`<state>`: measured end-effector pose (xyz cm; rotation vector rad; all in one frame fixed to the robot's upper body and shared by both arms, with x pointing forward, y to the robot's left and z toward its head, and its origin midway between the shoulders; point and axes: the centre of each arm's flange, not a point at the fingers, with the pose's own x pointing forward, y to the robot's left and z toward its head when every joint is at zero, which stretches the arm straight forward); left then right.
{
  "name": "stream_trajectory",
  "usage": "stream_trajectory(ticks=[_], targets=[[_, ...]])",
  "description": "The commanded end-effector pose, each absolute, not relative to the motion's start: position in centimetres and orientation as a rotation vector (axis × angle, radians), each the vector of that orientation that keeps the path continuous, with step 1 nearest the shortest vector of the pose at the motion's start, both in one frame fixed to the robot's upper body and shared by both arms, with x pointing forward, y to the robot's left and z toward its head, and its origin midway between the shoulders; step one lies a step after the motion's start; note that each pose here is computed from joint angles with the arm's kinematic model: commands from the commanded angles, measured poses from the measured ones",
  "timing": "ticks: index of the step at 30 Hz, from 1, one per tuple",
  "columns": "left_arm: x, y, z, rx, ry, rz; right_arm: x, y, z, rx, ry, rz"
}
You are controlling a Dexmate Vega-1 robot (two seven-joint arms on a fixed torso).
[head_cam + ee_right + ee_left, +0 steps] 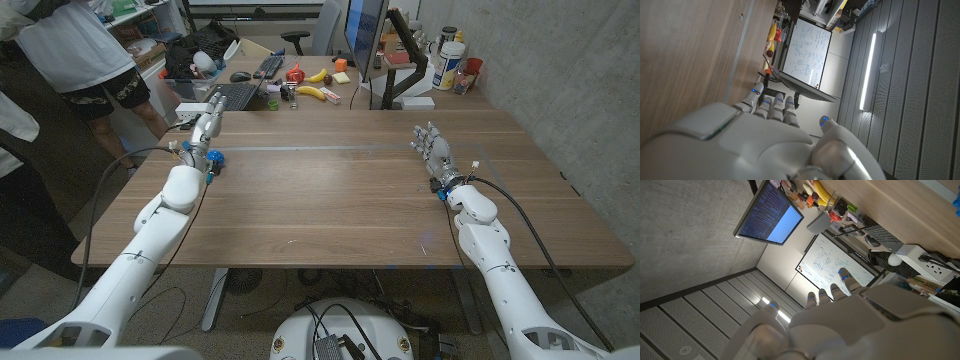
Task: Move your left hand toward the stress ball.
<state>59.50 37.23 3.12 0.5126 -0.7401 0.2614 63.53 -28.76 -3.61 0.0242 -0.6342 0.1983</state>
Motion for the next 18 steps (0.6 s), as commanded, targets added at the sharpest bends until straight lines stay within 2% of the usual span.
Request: stream_trajectory(ticks=[1, 18], targets=[[59.2, 38.1, 3.6, 0.557, -0.737, 0.299, 63.5, -28.6, -3.6, 0.02, -0.637, 0.199], [59.1, 39.3, 4.0, 0.62, -0.714, 0.354, 63.5, -28.5, -3.8, 0.021, -0.635, 0.2]])
